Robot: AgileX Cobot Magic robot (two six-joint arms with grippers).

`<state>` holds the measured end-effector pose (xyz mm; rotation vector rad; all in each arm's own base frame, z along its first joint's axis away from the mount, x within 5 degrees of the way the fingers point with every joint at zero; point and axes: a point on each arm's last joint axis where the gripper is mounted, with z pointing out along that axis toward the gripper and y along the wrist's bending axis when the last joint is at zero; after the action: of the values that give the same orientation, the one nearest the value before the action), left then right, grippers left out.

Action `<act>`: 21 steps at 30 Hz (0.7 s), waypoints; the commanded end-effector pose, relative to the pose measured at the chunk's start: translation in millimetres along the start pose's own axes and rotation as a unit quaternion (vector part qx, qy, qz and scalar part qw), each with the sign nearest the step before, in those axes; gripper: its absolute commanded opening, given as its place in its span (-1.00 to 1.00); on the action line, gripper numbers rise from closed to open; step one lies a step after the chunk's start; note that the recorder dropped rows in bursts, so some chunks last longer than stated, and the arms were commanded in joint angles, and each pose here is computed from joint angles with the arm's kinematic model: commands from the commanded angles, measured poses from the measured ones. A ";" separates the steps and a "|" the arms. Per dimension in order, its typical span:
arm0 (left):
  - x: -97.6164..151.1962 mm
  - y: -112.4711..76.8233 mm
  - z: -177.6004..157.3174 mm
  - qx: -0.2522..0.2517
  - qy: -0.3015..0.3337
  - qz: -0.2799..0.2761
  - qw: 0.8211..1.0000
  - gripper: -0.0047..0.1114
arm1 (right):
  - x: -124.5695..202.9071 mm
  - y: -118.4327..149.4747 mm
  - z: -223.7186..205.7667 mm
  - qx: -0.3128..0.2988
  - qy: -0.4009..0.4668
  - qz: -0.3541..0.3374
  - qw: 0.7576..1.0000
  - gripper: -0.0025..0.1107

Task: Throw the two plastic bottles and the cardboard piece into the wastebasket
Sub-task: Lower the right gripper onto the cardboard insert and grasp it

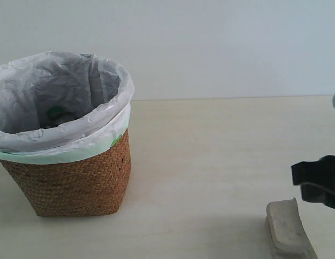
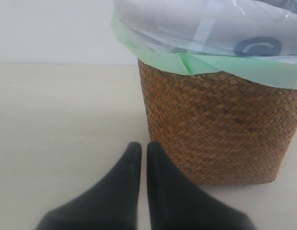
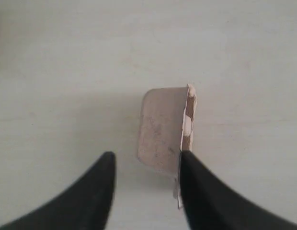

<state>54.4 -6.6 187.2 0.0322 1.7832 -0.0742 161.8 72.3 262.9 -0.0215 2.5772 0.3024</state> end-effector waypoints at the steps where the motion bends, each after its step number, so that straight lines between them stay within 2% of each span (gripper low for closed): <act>1: 1.3 0.2 0.1 -0.002 0.001 0.001 1.000 -0.85 | -13.4 5.0 19.8 0.025 0.041 0.000 0.999 0.44; 4: 1.3 0.2 0.1 -0.002 0.001 0.001 1.000 -0.85 | -17.6 6.8 41.0 0.035 0.058 0.013 0.998 0.47; 10: 1.3 0.2 0.1 -0.002 0.001 0.001 1.000 -0.85 | -17.5 6.1 74.6 0.055 0.091 0.001 0.994 0.39; 21: 1.3 0.2 0.1 -0.002 0.001 0.001 1.000 -0.85 | -13.2 4.6 113.6 0.070 0.123 -0.001 0.990 0.41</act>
<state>54.3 -6.7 187.0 0.0326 1.7849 -0.0746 226.4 99.0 180.9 -0.0029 2.8406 0.1270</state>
